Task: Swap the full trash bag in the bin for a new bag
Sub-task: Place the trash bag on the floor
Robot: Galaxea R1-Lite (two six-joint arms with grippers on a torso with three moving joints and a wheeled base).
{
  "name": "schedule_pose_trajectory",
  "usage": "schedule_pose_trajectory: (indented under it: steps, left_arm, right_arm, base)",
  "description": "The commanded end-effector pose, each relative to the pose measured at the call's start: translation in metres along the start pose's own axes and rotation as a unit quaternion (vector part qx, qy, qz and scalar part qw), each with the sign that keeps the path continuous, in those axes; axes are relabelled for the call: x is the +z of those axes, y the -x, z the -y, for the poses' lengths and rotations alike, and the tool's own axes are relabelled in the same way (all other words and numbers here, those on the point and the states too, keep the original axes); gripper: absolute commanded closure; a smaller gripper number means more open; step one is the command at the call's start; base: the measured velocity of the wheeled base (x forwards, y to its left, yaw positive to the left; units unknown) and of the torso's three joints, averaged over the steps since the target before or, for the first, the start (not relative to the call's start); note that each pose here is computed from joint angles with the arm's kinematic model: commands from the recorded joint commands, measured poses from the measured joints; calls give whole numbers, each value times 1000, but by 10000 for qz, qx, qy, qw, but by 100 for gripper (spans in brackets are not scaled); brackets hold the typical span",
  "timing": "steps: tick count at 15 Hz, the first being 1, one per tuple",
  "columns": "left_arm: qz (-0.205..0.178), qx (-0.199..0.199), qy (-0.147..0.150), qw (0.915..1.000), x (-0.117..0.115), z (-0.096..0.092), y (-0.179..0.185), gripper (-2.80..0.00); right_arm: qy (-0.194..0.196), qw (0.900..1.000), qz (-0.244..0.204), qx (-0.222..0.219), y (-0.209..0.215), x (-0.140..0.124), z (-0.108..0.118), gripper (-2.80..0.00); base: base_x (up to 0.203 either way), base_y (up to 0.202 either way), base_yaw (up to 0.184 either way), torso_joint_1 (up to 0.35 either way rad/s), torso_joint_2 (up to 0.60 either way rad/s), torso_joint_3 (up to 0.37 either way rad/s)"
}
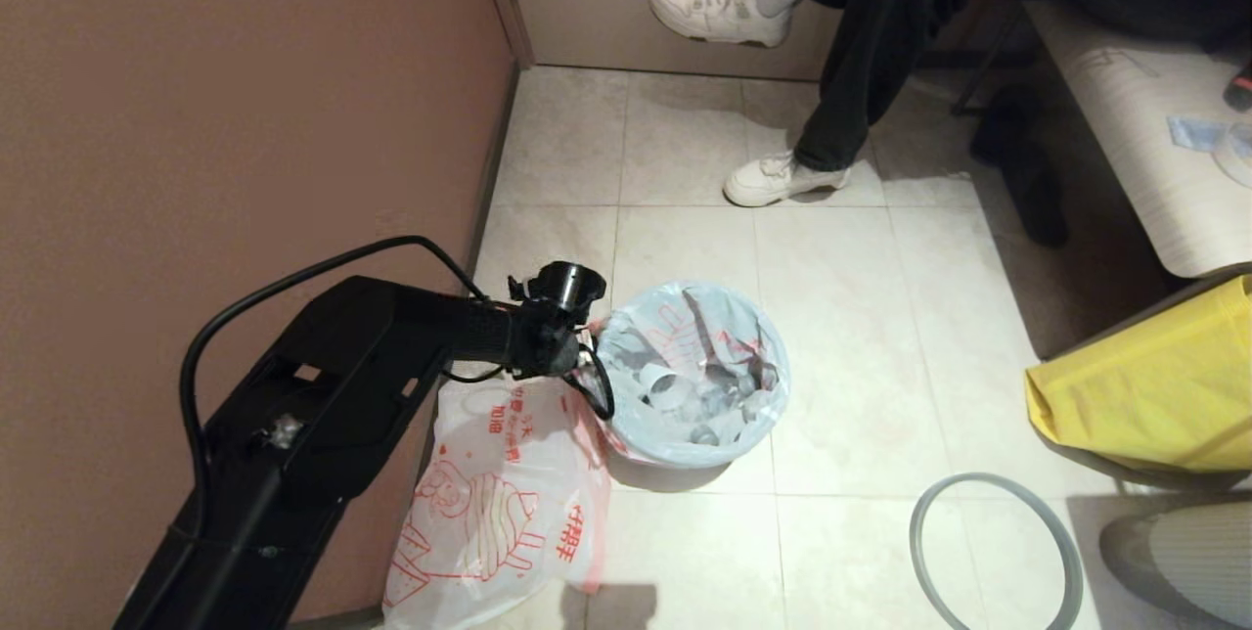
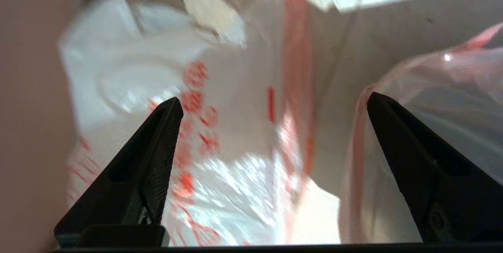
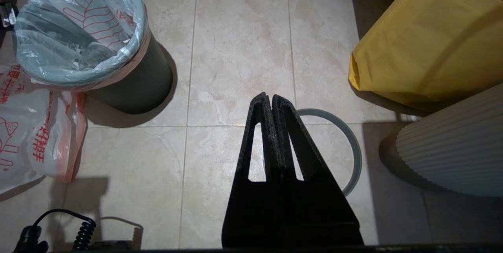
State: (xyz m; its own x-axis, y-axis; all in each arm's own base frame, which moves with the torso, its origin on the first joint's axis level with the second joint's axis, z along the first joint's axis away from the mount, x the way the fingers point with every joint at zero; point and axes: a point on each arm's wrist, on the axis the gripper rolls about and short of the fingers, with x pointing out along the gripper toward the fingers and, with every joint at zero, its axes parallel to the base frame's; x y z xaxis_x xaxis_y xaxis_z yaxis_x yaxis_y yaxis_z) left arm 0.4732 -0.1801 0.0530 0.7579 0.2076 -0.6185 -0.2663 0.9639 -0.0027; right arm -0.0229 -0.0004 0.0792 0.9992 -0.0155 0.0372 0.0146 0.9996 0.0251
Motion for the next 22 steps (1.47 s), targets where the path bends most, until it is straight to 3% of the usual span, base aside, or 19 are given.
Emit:
schedule_pose_trajectory:
  steps: [1, 4, 7, 10, 13, 16, 22]
  left_arm:
    - [-207, -204, 132, 9995, 0, 1, 0, -280]
    - [-514, -351, 194, 9979, -12, 2, -9, -280]
    - [-647, 84, -49, 9979, -34, 0, -27, -280]
    - [-445, 729, -351, 9957, -37, -9, -36, -280]
    - [-346, 921, -375, 9944, -30, -13, -32, -280]
    - [-57, 1443, -503, 9882, -23, -16, -27, -280]
    - [145, 1375, -480, 9892, 4, -11, 16, -280]
  right_arm:
    - [0, 10000, -2, 1, 0, 0, 0, 0]
    - [0, 10000, -2, 1, 0, 0, 0, 0]
    - [0, 10000, -2, 1, 0, 0, 0, 0]
    - [0, 10000, -2, 1, 0, 0, 0, 0]
    - [0, 10000, -2, 1, 0, 0, 0, 0]
    - [0, 10000, -2, 1, 0, 0, 0, 0]
    - [0, 10000, -2, 1, 0, 0, 0, 0]
  base:
    - [0, 0, 0, 0, 0, 0]
    - [0, 0, 0, 0, 0, 0]
    - [0, 0, 0, 0, 0, 0]
    - [0, 0, 0, 0, 0, 0]
    - [0, 0, 0, 0, 0, 0]
    - [0, 0, 0, 0, 0, 0]
    - [0, 0, 0, 0, 0, 0]
